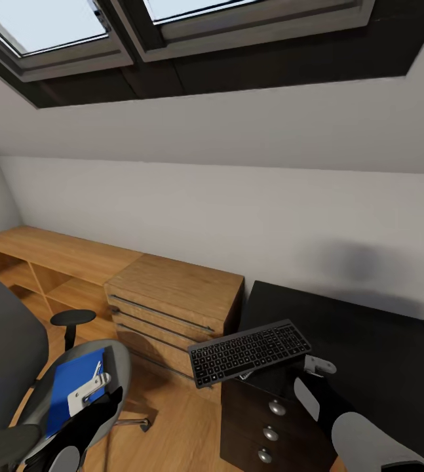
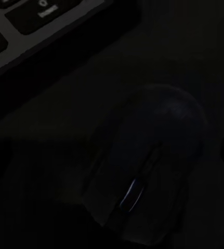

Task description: In the bedroom, organize the workspace by keeping the computer under the desk, ensuring the monitor is on the desk, placing the keyboard on the desk next to the monitor, placing the mouse on the desk next to the keyboard, moving the folder from the swivel chair onto the desk next to the mouse, stacking the notebook on top of the folder with the pen on top of the notebook, and positioning the swivel chair next to the desk.

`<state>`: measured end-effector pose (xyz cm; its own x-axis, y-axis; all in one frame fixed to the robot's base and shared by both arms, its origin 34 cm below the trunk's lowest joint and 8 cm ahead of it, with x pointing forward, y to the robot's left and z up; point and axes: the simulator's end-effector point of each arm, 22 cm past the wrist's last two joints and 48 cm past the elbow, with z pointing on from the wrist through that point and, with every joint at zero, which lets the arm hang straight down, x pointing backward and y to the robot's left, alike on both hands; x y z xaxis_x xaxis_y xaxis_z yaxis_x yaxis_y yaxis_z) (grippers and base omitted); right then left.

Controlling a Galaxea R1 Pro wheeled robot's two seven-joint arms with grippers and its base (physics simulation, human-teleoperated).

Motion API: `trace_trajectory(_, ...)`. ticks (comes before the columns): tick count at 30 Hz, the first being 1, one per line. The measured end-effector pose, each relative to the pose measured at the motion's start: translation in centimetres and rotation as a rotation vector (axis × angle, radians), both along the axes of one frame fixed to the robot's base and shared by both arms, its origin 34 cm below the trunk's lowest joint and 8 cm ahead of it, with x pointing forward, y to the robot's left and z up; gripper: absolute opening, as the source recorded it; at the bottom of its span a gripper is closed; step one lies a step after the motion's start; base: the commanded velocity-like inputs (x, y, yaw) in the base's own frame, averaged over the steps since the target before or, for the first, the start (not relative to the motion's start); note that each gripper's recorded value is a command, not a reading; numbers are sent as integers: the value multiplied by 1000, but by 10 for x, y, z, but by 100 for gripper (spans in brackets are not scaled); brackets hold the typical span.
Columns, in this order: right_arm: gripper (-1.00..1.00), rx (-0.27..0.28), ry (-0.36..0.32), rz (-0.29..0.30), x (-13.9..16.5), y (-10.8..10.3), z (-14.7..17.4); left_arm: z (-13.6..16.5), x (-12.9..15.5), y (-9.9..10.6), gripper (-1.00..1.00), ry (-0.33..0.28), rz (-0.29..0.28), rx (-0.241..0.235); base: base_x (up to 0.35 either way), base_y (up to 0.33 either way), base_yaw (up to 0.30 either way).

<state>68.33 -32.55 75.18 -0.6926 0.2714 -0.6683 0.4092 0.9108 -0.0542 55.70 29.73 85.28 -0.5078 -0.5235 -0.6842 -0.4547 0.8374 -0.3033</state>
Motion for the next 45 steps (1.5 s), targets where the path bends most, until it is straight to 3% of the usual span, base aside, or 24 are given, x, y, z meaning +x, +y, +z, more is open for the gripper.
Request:
trace_trajectory(10,100,-7,-126,-12,30,0,35,-1,-1,0,100,4,-2,3,0,0,0)
trace_trajectory(34,100,-2,-157,-10,38,2,47,-3,-1,1,100,8,-1,3,0,0,0)
trace_trajectory(45,100,6,-245,11,64,13,100,-4,-1,1,100,9,0,3,0,0,0)
